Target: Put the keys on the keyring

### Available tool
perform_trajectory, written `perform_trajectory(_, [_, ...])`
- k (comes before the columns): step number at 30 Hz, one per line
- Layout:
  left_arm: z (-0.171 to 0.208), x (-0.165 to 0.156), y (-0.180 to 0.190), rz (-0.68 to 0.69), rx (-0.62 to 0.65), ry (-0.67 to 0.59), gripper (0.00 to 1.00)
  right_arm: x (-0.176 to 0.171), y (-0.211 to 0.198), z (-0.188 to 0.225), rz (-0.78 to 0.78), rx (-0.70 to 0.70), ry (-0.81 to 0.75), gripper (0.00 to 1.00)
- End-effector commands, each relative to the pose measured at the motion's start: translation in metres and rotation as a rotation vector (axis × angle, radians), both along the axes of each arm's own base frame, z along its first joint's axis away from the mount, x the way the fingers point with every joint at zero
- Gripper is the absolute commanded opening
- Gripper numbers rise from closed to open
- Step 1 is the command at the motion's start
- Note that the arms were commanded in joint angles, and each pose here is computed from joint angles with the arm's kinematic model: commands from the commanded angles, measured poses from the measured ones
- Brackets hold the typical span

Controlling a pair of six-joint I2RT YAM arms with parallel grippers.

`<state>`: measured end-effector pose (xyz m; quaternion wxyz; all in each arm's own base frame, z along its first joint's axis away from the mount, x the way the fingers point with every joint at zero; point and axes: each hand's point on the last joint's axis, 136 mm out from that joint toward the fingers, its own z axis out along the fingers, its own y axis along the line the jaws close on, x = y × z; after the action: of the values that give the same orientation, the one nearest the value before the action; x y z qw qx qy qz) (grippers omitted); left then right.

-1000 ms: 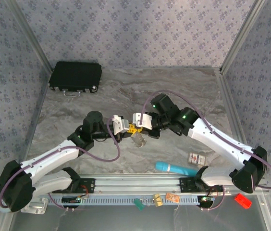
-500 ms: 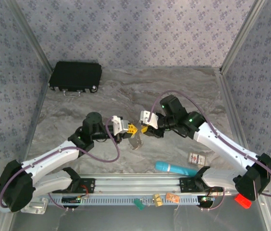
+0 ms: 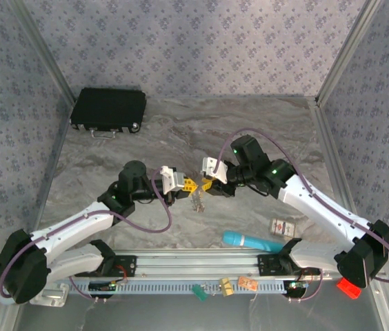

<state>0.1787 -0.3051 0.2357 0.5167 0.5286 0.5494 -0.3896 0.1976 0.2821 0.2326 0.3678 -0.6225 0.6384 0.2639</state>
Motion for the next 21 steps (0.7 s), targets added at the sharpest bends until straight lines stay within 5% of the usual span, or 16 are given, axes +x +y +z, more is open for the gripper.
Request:
perform_trajectory(1, [0.022, -0.005, -0.002, -0.028, -0.069, -0.060, 0.00, -0.008, 0.002, -0.001, 0.020, 0.022, 0.051, 0.26])
perform_trajectory(9, [0.020, -0.005, -0.002, -0.027, -0.064, -0.058, 0.00, 0.012, -0.009, -0.003, -0.087, -0.018, -0.007, 0.26])
perform_trajectory(21, [0.021, -0.007, -0.002, -0.037, -0.067, -0.063, 0.00, -0.013, 0.001, 0.001, 0.016, 0.043, 0.094, 0.29])
